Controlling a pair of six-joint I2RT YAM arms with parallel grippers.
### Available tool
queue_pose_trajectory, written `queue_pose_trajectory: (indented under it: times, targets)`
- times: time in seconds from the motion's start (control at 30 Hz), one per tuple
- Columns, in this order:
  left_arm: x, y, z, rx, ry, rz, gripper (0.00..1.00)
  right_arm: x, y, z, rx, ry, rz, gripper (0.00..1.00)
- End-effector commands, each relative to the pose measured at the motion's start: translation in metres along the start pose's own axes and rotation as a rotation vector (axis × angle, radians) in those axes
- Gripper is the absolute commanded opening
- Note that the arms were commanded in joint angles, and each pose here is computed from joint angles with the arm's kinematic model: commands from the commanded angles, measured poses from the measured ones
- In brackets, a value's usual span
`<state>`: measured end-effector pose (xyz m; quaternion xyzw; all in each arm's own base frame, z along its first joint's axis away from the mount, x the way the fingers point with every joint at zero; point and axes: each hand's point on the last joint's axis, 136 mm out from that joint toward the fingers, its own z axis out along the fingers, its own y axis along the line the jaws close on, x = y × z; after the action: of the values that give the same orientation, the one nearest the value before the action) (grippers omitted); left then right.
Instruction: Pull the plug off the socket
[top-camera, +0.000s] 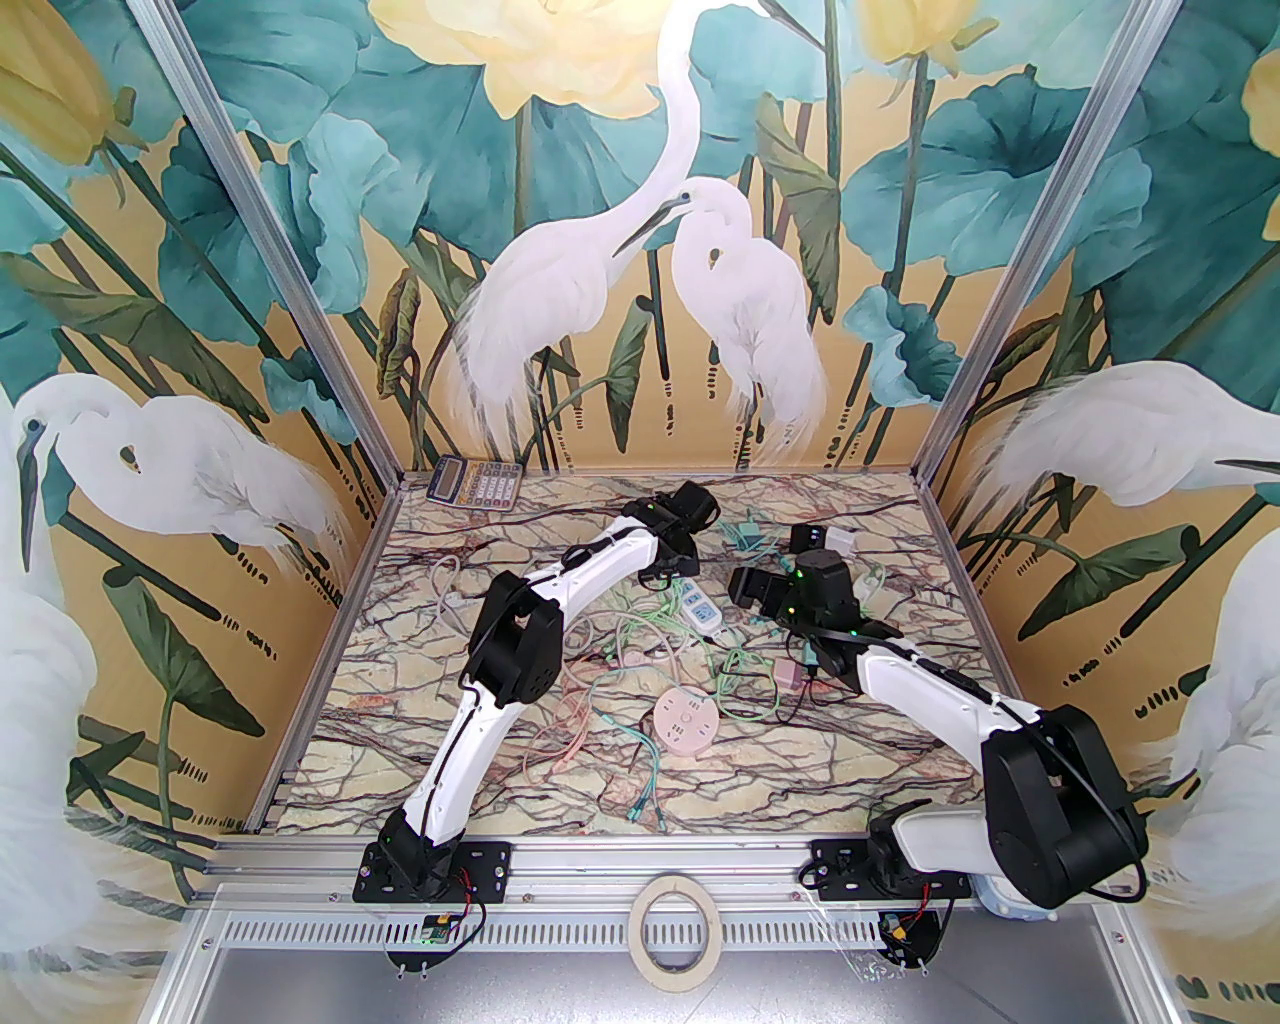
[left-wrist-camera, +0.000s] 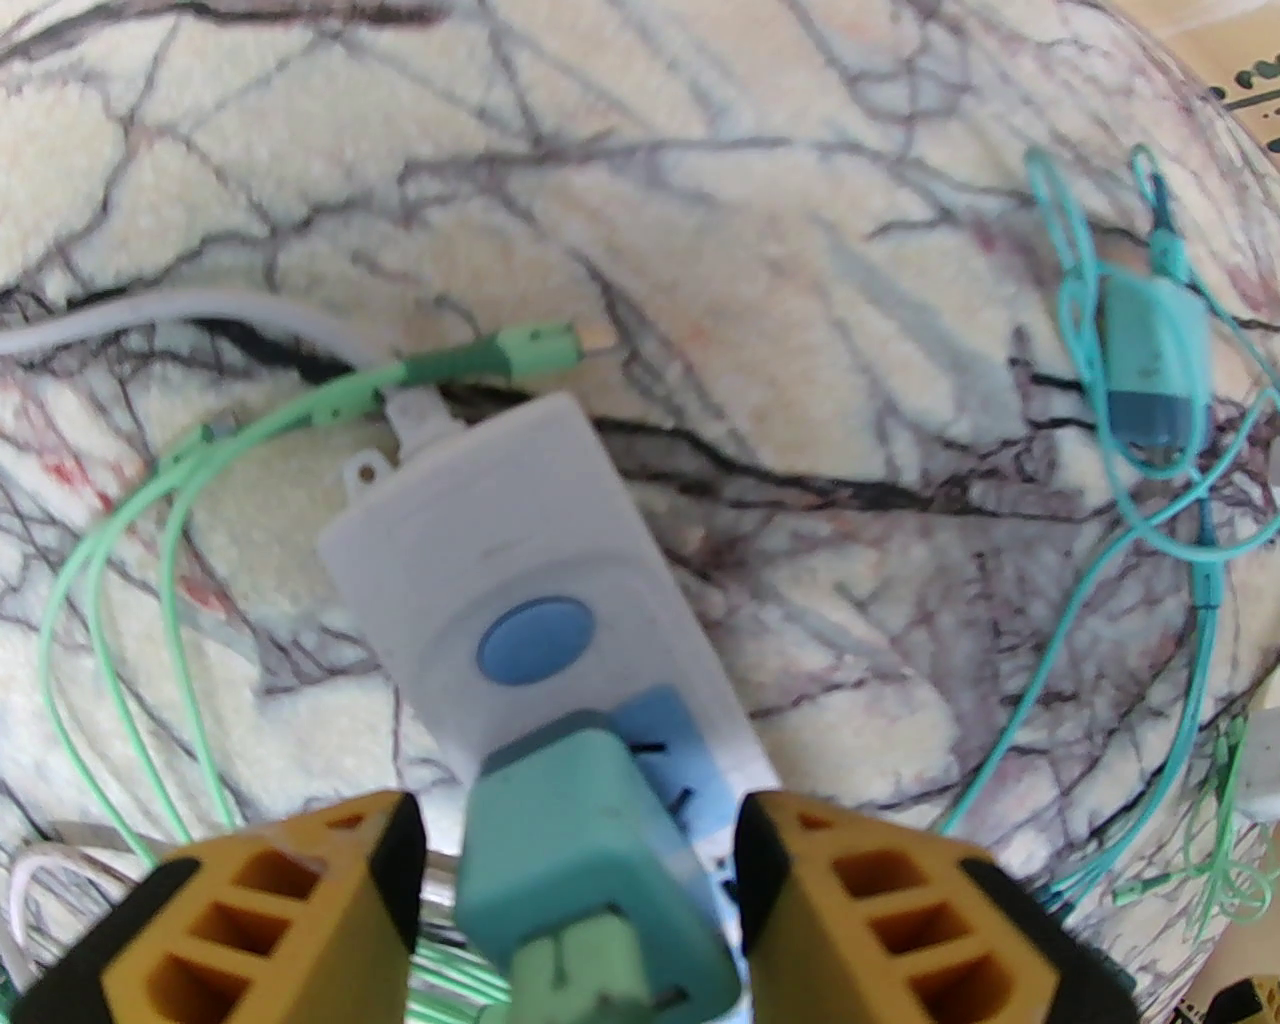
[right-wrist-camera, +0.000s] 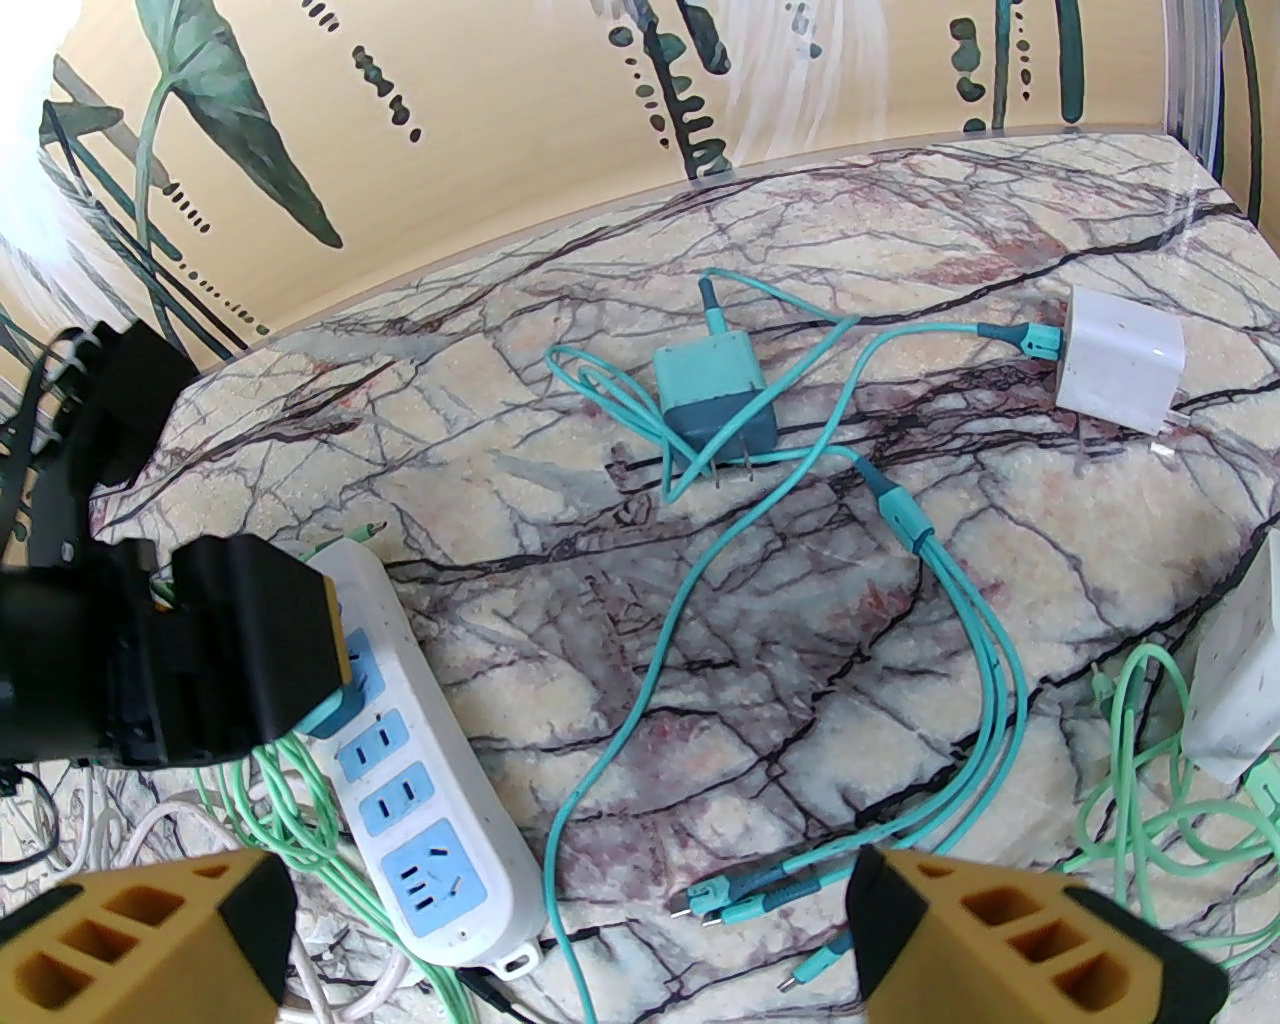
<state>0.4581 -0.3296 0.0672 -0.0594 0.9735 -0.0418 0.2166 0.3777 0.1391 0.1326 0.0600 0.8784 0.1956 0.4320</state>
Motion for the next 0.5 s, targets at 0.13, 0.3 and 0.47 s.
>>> queue_pose_trajectory:
  times: [0.13,0.3,0.47]
  targets:
    - [-0.003,0.004,-0.005,-0.027,-0.012,0.006,0.47,-0.002,0.028,0.013,-0.124,0.019,0.022,0.99]
    - [-0.004,0.005,-0.006,-0.033,-0.017,0.033,0.49,0.002,0.05,0.011,-0.276,0.012,0.068,0.99]
    - [-0.008,0.005,-0.01,-0.037,-0.032,0.049,0.46,0.022,0.062,0.029,-0.363,0.111,0.088,0.45]
